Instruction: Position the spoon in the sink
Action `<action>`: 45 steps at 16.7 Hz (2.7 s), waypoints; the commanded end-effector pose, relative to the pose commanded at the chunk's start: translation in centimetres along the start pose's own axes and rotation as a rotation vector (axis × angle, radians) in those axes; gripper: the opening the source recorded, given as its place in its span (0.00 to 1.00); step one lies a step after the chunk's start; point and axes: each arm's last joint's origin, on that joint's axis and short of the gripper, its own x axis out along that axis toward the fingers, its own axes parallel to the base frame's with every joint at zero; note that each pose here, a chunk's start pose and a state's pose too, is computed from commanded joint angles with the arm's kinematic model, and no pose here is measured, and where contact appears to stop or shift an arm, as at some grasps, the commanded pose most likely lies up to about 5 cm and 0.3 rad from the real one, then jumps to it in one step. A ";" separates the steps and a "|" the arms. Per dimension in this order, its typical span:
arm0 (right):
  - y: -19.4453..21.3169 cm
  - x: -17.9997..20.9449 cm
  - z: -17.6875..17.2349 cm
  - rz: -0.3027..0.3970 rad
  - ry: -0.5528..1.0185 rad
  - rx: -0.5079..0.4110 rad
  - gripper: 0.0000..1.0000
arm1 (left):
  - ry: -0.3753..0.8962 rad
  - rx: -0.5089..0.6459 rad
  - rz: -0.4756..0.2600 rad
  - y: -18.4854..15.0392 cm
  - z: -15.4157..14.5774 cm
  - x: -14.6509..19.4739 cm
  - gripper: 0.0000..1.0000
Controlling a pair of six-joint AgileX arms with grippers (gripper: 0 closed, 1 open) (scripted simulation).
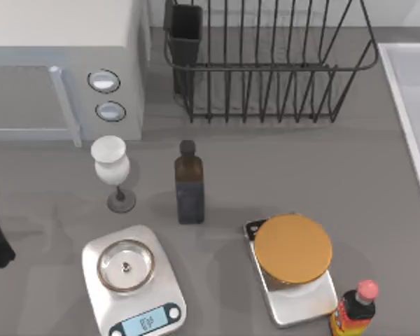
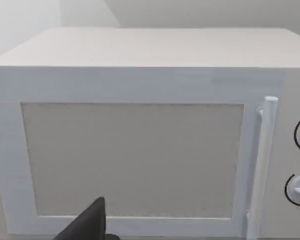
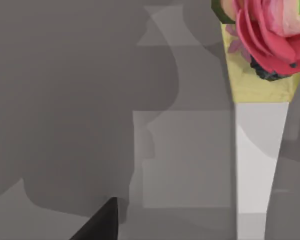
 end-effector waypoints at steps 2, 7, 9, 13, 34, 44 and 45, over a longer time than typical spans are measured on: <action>0.0 0.0 0.0 0.000 0.000 0.000 0.77 | 0.000 0.000 0.000 0.0 0.0 0.0 1.00; 0.0 0.0 0.0 0.000 0.000 0.000 0.40 | 0.000 0.000 0.000 0.0 0.0 0.0 1.00; 0.0 0.0 0.0 0.000 0.000 0.000 0.25 | 0.000 0.000 0.000 0.0 0.0 0.0 1.00; 0.0 0.0 0.0 0.000 0.000 0.000 0.00 | 0.000 0.000 0.000 0.0 0.0 0.0 1.00; -0.1 -12.1 0.2 0.000 -0.022 0.029 0.00 | 0.000 0.000 0.000 0.0 0.0 0.0 1.00; -2.1 -13.0 2.8 0.032 0.008 0.031 0.00 | 0.000 0.000 0.000 0.0 0.0 0.0 1.00; -2.8 -13.3 3.9 0.041 0.018 0.030 0.00 | 0.000 0.000 0.000 0.0 0.0 0.0 1.00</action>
